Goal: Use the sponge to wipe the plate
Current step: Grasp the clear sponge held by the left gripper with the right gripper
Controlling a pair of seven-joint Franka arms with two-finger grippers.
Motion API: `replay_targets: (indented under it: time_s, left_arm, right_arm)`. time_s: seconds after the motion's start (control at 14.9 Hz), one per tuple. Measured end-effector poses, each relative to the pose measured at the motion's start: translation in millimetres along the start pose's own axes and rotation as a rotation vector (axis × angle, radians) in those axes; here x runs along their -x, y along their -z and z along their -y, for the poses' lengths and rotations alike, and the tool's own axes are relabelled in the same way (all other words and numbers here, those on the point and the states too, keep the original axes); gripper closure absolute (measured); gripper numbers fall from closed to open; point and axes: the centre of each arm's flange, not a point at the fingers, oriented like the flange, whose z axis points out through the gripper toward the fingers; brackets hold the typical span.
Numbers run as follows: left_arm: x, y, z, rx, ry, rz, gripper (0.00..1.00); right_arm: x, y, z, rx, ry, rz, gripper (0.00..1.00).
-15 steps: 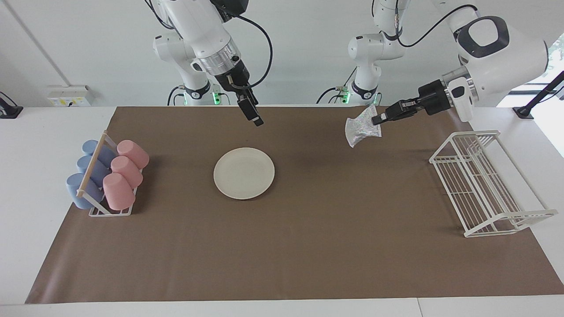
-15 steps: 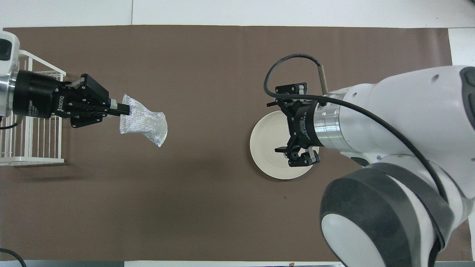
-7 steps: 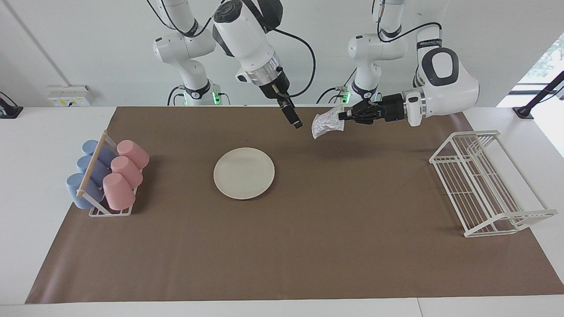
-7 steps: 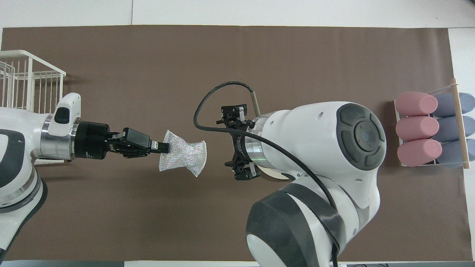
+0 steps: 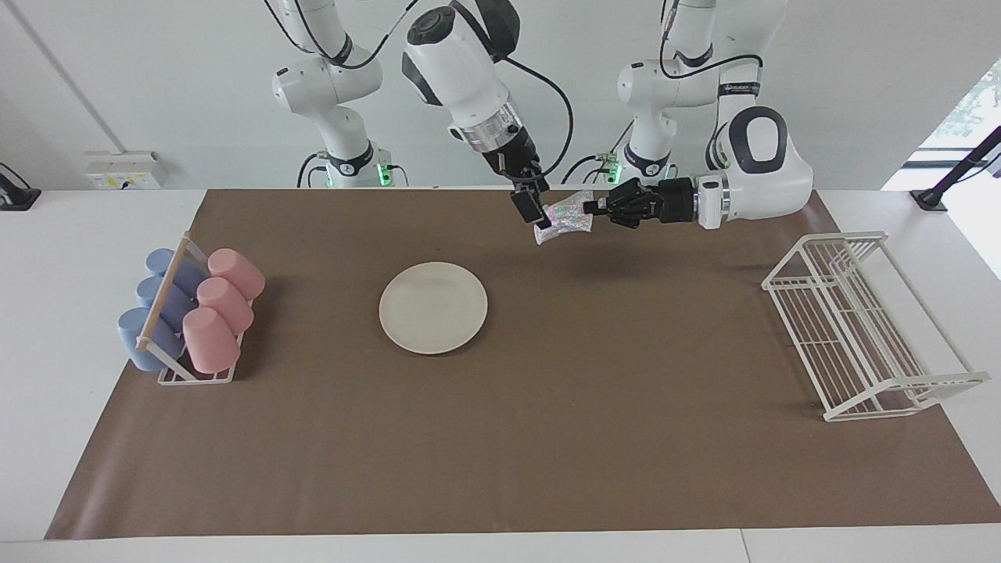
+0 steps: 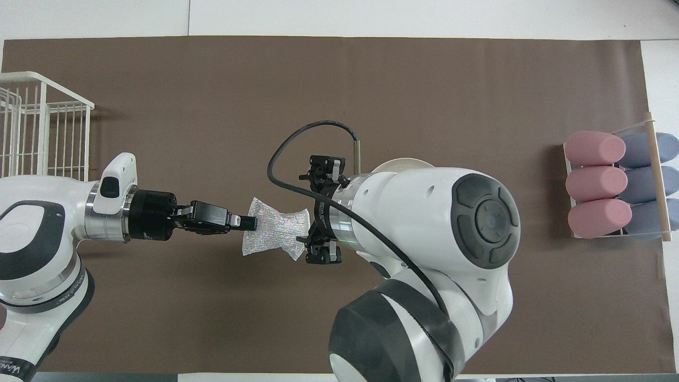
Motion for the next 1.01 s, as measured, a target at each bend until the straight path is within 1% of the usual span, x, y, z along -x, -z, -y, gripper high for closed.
replay_targets:
  time_s: [0.2, 0.4, 0.67, 0.87, 1.01]
  left_arm:
    - [-0.2, -0.4, -0.8, 0.007, 0.000, -0.003, 0.98]
    - [-0.3, -0.4, -0.8, 0.007, -0.001, -0.003, 0.98]
    - [-0.1, -0.2, -0.2, 0.008, 0.000, -0.003, 0.98]
    - [-0.3, 0.9, 0.0, 0.008, 0.001, -0.005, 0.98]
    - [-0.4, 1.2, 0.1, 0.009, 0.001, -0.006, 0.98]
  right_arm:
    - [-4.4, -18.3, -13.1, 0.031, 0.006, -0.024, 0.00]
    - [-4.7, -22.8, -19.6, 0.041, 0.012, -0.031, 0.00]
    - [-1.8, -23.5, -23.9, 0.040, 0.020, -0.029, 0.00]
    - [-1.8, -23.6, -21.9, 0.014, 0.020, -0.015, 0.00]
    - [-2.1, -24.0, -22.0, 0.013, 0.019, -0.015, 0.00]
